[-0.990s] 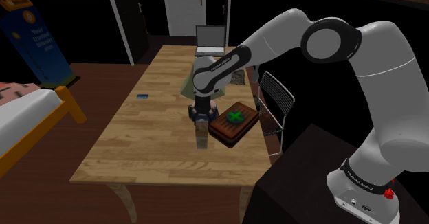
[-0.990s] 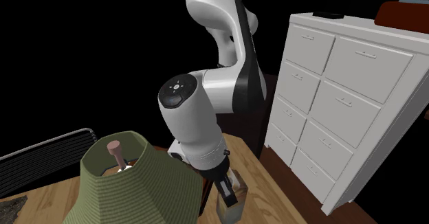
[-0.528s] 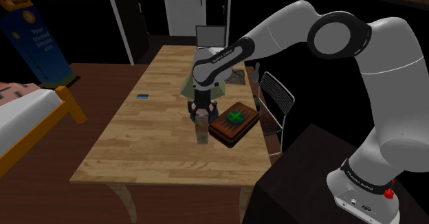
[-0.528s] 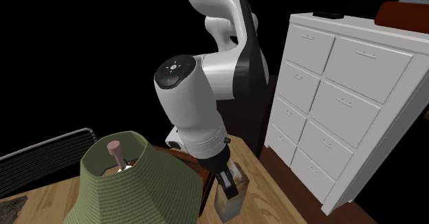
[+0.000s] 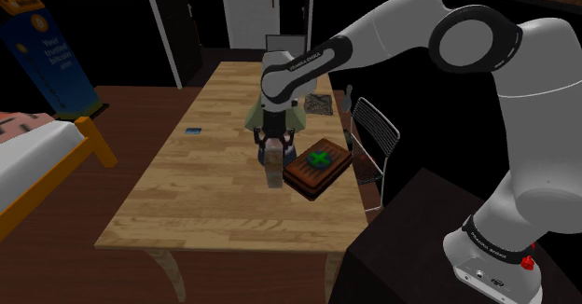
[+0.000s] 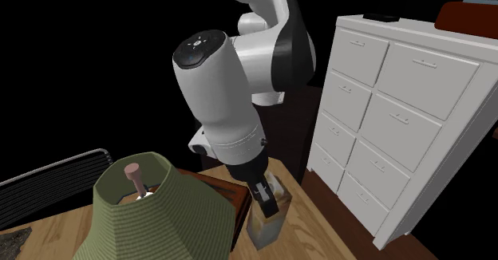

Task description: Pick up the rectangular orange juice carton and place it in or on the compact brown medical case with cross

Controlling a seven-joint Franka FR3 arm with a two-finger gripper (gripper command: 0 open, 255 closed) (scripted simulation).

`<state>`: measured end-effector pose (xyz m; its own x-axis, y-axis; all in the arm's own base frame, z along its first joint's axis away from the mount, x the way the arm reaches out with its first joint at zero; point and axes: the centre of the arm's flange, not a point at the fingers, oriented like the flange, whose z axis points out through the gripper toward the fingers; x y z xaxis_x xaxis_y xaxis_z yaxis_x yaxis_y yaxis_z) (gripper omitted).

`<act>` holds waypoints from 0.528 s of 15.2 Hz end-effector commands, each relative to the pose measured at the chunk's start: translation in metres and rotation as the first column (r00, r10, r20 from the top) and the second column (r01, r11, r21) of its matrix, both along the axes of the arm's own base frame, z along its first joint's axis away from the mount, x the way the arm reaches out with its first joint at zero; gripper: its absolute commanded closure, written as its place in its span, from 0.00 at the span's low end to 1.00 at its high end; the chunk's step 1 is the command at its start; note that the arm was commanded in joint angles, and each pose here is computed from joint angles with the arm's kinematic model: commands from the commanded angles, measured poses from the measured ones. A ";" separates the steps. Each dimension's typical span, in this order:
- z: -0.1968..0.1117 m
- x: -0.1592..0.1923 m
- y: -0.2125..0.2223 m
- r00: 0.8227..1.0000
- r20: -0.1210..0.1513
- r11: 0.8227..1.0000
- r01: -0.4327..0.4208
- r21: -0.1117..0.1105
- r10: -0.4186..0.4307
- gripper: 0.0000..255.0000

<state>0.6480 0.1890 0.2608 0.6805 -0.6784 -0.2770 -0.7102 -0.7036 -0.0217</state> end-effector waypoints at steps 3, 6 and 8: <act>0.022 0.000 0.000 1.000 0.000 1.000 0.000 0.000 0.000 1.00; 0.037 0.000 0.000 1.000 0.000 1.000 0.000 0.000 0.000 1.00; 0.048 0.000 0.000 1.000 0.000 1.000 0.000 0.000 0.000 1.00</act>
